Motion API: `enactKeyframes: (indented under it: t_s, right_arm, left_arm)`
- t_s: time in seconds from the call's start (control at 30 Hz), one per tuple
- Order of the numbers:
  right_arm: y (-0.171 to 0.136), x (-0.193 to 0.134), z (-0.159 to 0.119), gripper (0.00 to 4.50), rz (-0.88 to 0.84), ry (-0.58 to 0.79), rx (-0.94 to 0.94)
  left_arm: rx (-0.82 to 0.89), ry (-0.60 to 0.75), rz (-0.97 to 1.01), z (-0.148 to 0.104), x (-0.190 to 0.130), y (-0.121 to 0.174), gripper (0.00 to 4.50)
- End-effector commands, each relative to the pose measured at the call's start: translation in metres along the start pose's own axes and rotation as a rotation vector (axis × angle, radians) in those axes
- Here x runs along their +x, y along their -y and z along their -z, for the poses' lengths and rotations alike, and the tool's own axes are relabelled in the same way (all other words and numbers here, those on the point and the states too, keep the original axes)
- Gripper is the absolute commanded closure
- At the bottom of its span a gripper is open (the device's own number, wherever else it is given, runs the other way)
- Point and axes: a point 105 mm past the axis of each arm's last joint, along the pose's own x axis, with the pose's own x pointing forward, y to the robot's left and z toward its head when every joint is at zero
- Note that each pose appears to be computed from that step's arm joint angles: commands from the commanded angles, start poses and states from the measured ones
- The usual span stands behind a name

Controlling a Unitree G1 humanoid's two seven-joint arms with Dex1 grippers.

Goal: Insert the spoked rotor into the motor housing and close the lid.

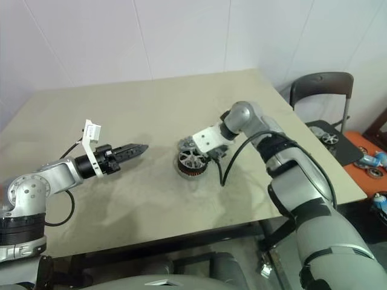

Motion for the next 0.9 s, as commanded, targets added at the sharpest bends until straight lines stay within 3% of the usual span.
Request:
enactKeyframes:
  t_s: [0.03,0.27,0.9]
  right_arm:
    - [0.017,-0.008,-0.010,2.35,0.039,-0.013,-0.074]
    - [0.015,-0.007,-0.017,2.35,-0.025,-0.015,-0.142]
    - [0.023,0.011,-0.030,2.35,0.012,0.013,-0.201]
  left_arm:
    - [0.031,0.036,0.015,-0.007,-0.001,0.009,2.18]
    - [0.006,0.041,0.004,0.001,0.000,0.009,2.18]
    - [-0.008,0.043,0.000,0.011,0.007,0.011,2.18]
